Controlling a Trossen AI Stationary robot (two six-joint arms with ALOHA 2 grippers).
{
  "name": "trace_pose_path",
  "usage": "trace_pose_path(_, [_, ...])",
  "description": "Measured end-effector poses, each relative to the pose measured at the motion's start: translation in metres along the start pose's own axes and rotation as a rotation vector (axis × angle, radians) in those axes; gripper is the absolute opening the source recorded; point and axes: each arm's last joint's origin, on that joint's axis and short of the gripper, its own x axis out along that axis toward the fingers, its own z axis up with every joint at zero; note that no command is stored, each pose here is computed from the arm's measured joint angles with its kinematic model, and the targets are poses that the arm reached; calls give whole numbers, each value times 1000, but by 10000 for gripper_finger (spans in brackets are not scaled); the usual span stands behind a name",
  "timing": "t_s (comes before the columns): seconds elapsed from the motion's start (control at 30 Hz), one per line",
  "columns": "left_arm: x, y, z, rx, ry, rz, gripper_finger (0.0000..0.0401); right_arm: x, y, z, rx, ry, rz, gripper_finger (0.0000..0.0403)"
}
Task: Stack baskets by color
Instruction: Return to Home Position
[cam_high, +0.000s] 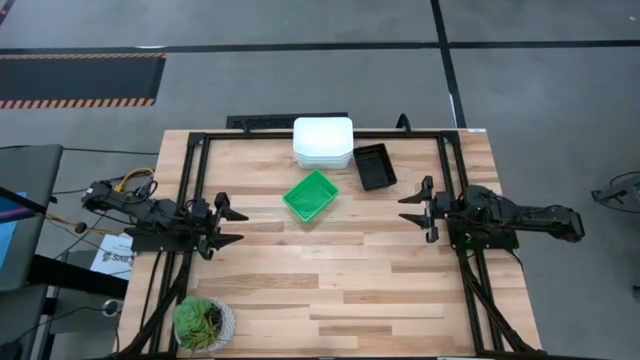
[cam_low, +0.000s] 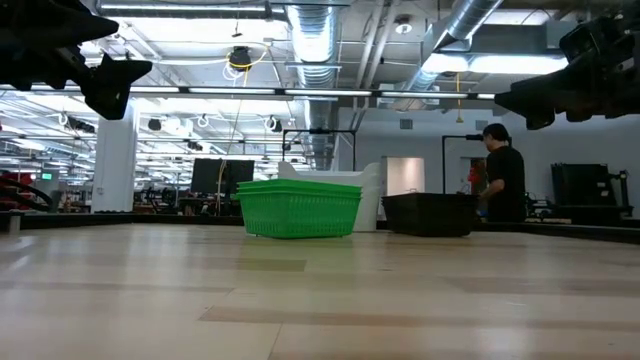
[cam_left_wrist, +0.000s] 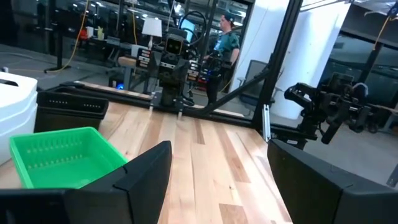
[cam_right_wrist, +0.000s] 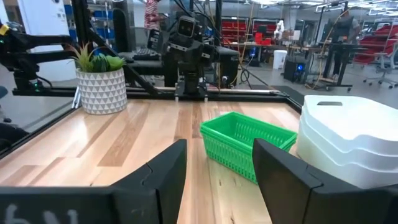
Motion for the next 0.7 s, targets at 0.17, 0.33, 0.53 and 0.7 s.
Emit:
trace_pose_path(0.17, [0, 0, 0, 0, 0, 0, 256, 0, 0, 0, 0, 0, 0, 207])
trace_pose_path(0.33, [0, 0, 0, 0, 1, 0, 256, 0, 0, 0, 0, 0, 0, 209])
trace_pose_path(0.53, [0, 0, 0, 0, 1, 0, 256, 0, 0, 0, 0, 1, 0, 205])
trace_pose_path(0.7, [0, 0, 0, 0, 1, 0, 256, 0, 0, 0, 0, 1, 0, 208])
